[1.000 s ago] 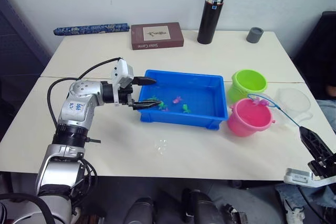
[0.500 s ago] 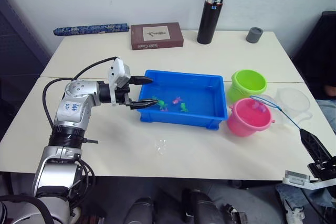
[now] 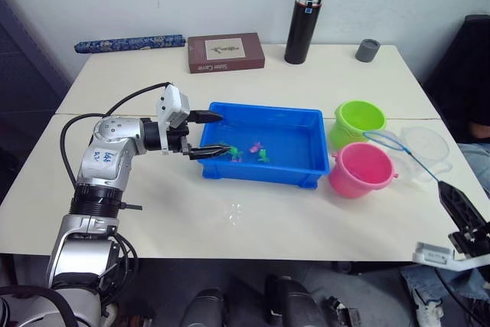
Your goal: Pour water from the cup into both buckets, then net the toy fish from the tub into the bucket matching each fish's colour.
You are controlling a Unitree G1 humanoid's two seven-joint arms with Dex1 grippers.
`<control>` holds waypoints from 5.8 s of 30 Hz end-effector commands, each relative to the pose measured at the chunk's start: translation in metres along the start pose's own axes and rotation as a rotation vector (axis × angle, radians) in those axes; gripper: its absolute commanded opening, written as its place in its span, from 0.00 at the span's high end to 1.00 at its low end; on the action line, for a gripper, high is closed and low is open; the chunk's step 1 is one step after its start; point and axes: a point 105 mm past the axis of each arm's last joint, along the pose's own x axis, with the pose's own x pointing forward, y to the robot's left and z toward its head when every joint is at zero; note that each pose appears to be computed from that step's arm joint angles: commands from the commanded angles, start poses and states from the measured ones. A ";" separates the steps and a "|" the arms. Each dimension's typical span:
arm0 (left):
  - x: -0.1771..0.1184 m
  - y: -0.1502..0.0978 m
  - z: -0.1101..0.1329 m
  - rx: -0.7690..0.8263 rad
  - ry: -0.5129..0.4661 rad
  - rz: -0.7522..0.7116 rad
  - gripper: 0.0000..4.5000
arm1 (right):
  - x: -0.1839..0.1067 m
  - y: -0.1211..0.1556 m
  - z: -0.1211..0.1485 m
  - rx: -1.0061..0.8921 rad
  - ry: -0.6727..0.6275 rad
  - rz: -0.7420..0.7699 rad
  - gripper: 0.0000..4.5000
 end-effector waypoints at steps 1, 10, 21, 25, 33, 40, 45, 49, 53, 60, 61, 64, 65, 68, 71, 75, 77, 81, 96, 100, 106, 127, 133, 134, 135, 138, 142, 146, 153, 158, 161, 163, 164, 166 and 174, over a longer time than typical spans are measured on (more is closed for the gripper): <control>-0.006 0.002 0.010 0.027 -0.026 0.008 0.01 | 0.022 -0.017 0.005 0.209 -0.040 -0.009 1.00; -0.012 0.003 0.012 0.021 -0.029 0.028 0.01 | 0.075 -0.059 0.015 0.871 -0.137 0.082 1.00; -0.051 0.010 -0.004 -0.048 0.020 0.201 0.01 | 0.115 -0.056 0.043 1.505 -0.147 0.660 1.00; -0.059 0.008 -0.007 -0.061 0.027 0.237 0.01 | 0.127 -0.059 0.057 1.565 -0.140 0.790 1.00; -0.064 -0.002 -0.009 -0.066 0.035 0.270 0.01 | 0.144 -0.062 0.094 1.637 -0.156 0.967 1.00; -0.068 -0.007 -0.012 -0.066 0.054 0.287 0.01 | 0.155 -0.049 0.094 1.595 -0.056 0.987 1.00; -0.071 -0.011 -0.014 -0.069 0.056 0.297 0.01 | 0.166 -0.035 0.082 1.564 0.029 0.946 1.00; -0.071 -0.012 -0.013 -0.068 0.053 0.301 0.01 | 0.174 -0.025 0.080 1.531 0.063 0.918 1.00; -0.070 -0.013 -0.012 -0.069 0.050 0.304 0.01 | 0.180 -0.019 0.082 1.501 0.070 0.902 1.00; -0.077 -0.015 -0.013 -0.071 0.060 0.316 0.01 | 0.189 -0.009 0.094 1.428 0.056 0.906 1.00; -0.077 -0.016 -0.014 -0.073 0.064 0.318 0.01 | 0.189 -0.009 0.095 1.426 0.055 0.907 1.00; -0.081 -0.017 -0.017 -0.082 0.068 0.326 0.01 | 0.188 -0.008 0.100 1.422 0.039 0.918 1.00; -0.082 -0.018 -0.018 -0.085 0.069 0.328 0.01 | 0.188 -0.008 0.103 1.422 0.033 0.922 1.00; -0.081 -0.018 -0.018 -0.086 0.066 0.328 0.01 | 0.187 -0.008 0.107 1.425 0.020 0.931 1.00; -0.080 -0.019 -0.017 -0.086 0.064 0.329 0.01 | 0.186 -0.009 0.111 1.430 0.008 0.940 1.00; -0.080 -0.020 -0.016 -0.086 0.061 0.330 0.01 | 0.185 -0.010 0.118 1.432 -0.011 0.954 1.00; -0.081 -0.020 -0.016 -0.086 0.061 0.331 0.01 | 0.185 -0.010 0.121 1.432 -0.019 0.960 1.00; -0.082 -0.020 -0.014 -0.086 0.059 0.334 0.01 | 0.183 -0.009 0.124 1.425 -0.028 0.970 1.00; -0.080 -0.022 -0.014 -0.091 0.056 0.330 0.01 | 0.179 -0.022 0.139 1.502 -0.082 0.996 1.00; -0.080 -0.021 -0.014 -0.090 0.056 0.329 0.01 | 0.180 -0.028 0.138 1.558 -0.081 0.994 1.00; -0.080 -0.020 -0.014 -0.087 0.056 0.329 0.01 | 0.182 -0.041 0.131 1.641 -0.080 0.989 1.00; -0.065 -0.017 -0.006 -0.046 0.032 0.254 0.01 | 0.158 -0.054 0.084 1.778 -0.103 0.835 1.00; -0.059 -0.015 -0.001 -0.029 0.031 0.214 0.01 | 0.129 -0.054 0.052 1.809 -0.079 0.784 1.00; -0.057 -0.014 0.000 -0.025 0.029 0.207 0.01 | 0.125 -0.055 0.045 1.823 -0.066 0.762 1.00; -0.055 -0.012 0.001 -0.021 0.027 0.198 0.01 | 0.120 -0.057 0.035 1.832 -0.053 0.740 1.00; -0.050 -0.008 0.003 -0.013 0.023 0.179 0.01 | 0.104 -0.058 0.010 1.819 -0.002 0.685 1.00; -0.045 -0.005 0.003 -0.008 0.017 0.155 0.01 | 0.080 -0.053 -0.021 1.784 0.105 0.629 1.00; -0.038 -0.003 0.004 0.000 0.006 0.125 0.01 | 0.060 -0.044 -0.041 1.744 0.206 0.592 1.00; -0.030 -0.001 0.007 0.012 -0.010 0.093 0.01 | 0.028 -0.030 -0.054 1.555 0.286 0.514 1.00; -0.028 -0.001 0.004 0.008 -0.011 0.086 0.01 | 0.016 -0.021 -0.048 1.369 0.250 0.454 1.00; -0.028 -0.002 0.003 0.006 -0.013 0.083 0.01 | 0.009 -0.009 -0.041 1.220 0.240 0.434 1.00; -0.027 -0.001 0.003 0.005 -0.013 0.082 0.01 | 0.005 -0.003 -0.036 1.152 0.224 0.434 1.00; -0.027 -0.001 0.003 0.005 -0.013 0.082 0.01 | 0.003 0.000 -0.034 1.130 0.217 0.433 1.00; -0.027 -0.001 0.002 0.004 -0.014 0.082 0.01 | 0.001 0.002 -0.034 1.060 0.214 0.402 1.00; -0.027 -0.001 0.001 0.000 -0.016 0.082 0.01 | -0.003 0.016 -0.024 0.709 0.094 0.384 1.00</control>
